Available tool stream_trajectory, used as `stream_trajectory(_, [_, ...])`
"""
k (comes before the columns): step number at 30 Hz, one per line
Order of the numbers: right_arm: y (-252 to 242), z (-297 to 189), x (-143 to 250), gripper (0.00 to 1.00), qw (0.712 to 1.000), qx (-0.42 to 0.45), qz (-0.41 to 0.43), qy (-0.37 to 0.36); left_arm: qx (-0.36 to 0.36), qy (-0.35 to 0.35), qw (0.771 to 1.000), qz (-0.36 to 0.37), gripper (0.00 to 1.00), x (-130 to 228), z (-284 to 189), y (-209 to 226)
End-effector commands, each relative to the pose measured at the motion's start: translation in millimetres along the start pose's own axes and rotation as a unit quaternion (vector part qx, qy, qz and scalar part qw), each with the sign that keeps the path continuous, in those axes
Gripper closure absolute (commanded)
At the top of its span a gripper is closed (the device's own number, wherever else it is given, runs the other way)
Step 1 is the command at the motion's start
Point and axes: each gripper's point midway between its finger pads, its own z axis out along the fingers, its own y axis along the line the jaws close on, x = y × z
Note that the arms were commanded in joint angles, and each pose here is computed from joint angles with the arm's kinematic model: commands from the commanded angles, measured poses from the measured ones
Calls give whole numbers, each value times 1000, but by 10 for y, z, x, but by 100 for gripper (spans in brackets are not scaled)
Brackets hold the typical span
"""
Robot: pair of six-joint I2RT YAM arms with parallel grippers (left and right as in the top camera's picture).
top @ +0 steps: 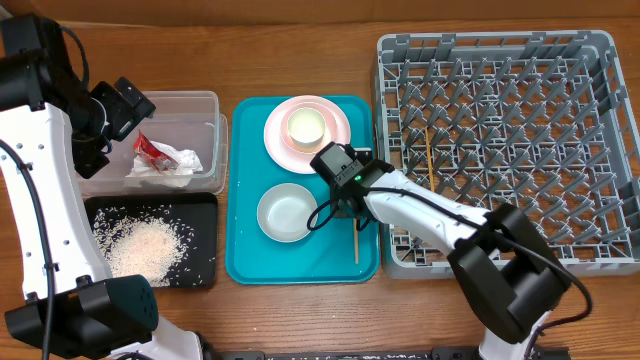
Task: Sort waste into correct bins and load items into the dishwasher
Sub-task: 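Carry the chopsticks right and lower them into the grey dish rack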
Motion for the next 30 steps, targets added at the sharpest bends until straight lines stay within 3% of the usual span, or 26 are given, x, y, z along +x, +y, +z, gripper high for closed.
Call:
stream_trajectory(1, [4, -611, -534, 96, 995, -12, 20, -99, 14, -17, 1000, 10, 0, -3, -135, -41])
stream_trajectory(7, [-31, -1274, -898, 96, 982, -26, -10, -185, 14, -17, 1000, 10, 0, -4, -135, -41])
stream_trajectory(13, [-628, -1679, -1189, 96, 953, 114, -7, -282, 14, -17, 1000, 10, 0, -3, -135, -41])
stream_trajectory(18, [-880, -1636, -1224, 96, 949, 166, -62, -260, 14, -17, 1000, 10, 0, -3, -135, -41])
stream_trajectory(22, [-1193, -1570, -1292, 96, 952, 183, -36, -241, 14, -17, 1000, 10, 0, -4, -135, -41])
stream_trajectory(30, [-1193, -1188, -1238, 96, 988, -1, -62, -141, 14, -17, 1000, 10, 0, -4, -135, -41])
